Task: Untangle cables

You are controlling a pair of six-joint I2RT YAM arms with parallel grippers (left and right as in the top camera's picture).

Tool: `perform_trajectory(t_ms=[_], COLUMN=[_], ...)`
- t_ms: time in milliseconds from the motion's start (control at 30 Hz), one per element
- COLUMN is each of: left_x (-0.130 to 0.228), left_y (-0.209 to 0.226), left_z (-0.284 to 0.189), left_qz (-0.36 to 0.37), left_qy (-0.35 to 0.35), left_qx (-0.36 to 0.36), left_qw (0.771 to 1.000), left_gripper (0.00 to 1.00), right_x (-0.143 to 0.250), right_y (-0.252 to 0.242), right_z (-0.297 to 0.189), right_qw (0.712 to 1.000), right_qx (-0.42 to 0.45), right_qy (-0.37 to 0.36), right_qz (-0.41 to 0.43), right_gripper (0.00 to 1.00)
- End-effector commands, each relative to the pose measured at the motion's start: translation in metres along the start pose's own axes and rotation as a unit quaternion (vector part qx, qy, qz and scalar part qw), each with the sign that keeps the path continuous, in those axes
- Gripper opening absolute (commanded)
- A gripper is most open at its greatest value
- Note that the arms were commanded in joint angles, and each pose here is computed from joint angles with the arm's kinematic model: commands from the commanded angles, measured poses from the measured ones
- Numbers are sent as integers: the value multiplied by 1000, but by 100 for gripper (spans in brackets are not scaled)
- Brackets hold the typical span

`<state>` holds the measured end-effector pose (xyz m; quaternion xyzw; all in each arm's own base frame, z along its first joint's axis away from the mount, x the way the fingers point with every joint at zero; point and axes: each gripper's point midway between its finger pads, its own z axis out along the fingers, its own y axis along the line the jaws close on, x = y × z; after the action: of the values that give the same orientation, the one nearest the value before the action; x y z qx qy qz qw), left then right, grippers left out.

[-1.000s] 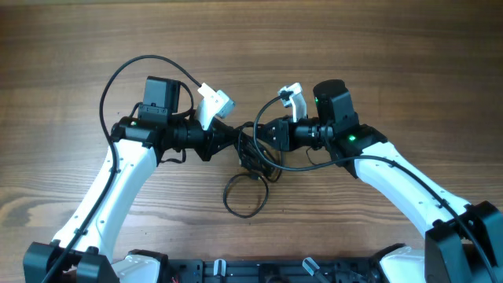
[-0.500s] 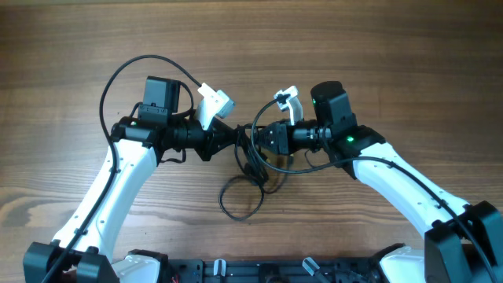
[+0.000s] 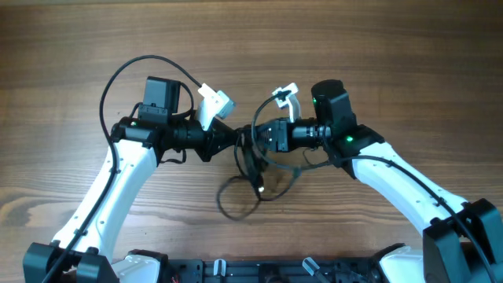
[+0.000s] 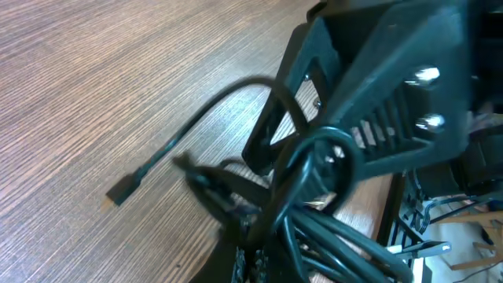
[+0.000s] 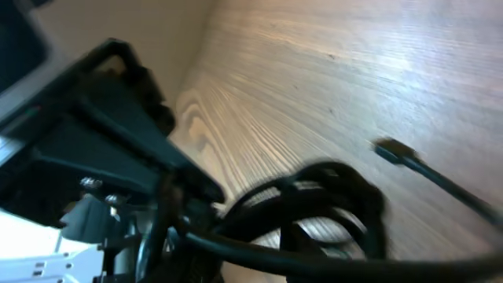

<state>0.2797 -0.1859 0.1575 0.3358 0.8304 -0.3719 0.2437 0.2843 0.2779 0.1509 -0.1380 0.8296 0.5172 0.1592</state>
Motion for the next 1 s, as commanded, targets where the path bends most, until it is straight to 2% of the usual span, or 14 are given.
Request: perform_trajectory(t_ms=[0, 100, 167, 500, 633, 800, 967], left_x=[-3, -3, -4, -4, -3, -3, -4], left_y=[-6, -6, -6, -6, -6, -6, -6], left_z=[1, 1, 1, 1, 1, 1, 1], left_qz=[14, 14, 14, 14, 14, 14, 14], left_qy=[-6, -6, -6, -6, -6, -6, -6], left_qx=[13, 13, 13, 13, 13, 13, 13], left_qw=[1000, 1000, 1000, 1000, 1000, 1000, 1000], left_gripper=[4, 4, 4, 4, 4, 4, 4], right_x=[-14, -24, -28, -7, -3, -2, 5], right_y=[10, 40, 47, 47, 53, 32, 27], right_z=[-10, -27, -31, -4, -10, -18, -18], right_qw=[1000, 993, 990, 993, 990, 991, 988], right_qx=[-25, -117, -135, -106, -132, -108, -102], right_qy=[-15, -11, -12, 4, 20, 13, 21], right_qz=[7, -21, -27, -48, -49, -84, -114], right_gripper=[29, 29, 29, 29, 30, 31, 36])
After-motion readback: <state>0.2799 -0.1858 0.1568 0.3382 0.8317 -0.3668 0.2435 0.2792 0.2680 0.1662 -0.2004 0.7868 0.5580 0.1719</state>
